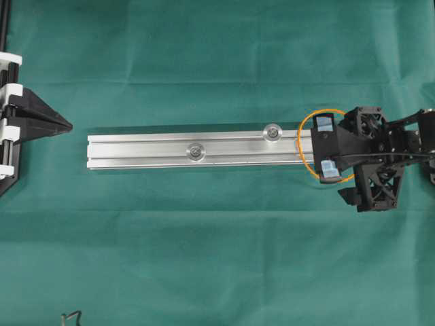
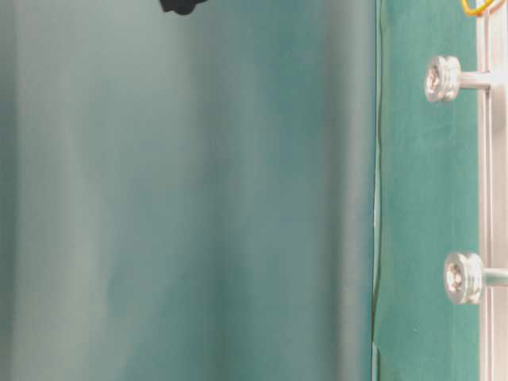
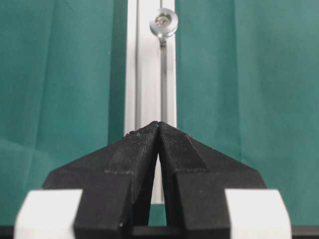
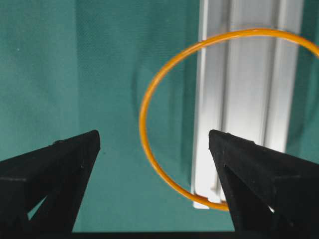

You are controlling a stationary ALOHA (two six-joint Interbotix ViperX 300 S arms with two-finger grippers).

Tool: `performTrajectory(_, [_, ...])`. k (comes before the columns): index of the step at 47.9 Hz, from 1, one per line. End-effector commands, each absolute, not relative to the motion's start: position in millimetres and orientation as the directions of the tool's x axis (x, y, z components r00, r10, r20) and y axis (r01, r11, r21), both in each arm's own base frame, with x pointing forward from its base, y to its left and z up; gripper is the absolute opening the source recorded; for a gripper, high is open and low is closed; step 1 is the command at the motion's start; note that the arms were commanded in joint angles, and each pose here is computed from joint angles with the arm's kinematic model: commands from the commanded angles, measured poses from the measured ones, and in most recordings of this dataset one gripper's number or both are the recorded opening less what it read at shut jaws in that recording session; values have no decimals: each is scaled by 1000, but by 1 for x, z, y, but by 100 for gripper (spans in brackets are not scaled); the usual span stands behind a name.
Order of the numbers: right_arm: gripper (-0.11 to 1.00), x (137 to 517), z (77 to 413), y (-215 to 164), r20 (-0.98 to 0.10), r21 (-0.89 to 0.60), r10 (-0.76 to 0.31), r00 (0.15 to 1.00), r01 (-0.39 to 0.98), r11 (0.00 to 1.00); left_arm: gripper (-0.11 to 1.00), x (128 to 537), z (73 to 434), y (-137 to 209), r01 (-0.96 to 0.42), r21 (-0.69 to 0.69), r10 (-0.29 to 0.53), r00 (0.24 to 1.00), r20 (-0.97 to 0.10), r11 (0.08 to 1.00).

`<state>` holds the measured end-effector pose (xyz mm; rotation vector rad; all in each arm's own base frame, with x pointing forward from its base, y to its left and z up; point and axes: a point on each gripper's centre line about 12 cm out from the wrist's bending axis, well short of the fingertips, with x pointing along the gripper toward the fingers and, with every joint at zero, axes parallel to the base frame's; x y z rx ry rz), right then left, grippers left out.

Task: Hook the rubber onto the shaft.
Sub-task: 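Close the right gripper on the orange band's edge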

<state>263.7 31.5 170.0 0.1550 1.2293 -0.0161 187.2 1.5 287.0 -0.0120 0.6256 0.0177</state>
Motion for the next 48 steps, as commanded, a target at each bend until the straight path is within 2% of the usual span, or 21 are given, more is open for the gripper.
performTrajectory(1, [100, 267, 170, 36, -930, 121, 83, 359, 84, 989, 2, 191, 299, 2, -20, -3, 15, 829, -559, 1000])
performTrajectory(29, [100, 261, 133, 40, -938, 118, 84, 335, 82, 990, 2, 191, 298, 2, -20, -2, 16, 827, -562, 1000])
performTrajectory(48, [100, 261, 123, 40, -937, 116, 81, 338, 84, 990, 2, 191, 298, 2, -20, -3, 15, 827, -562, 1000])
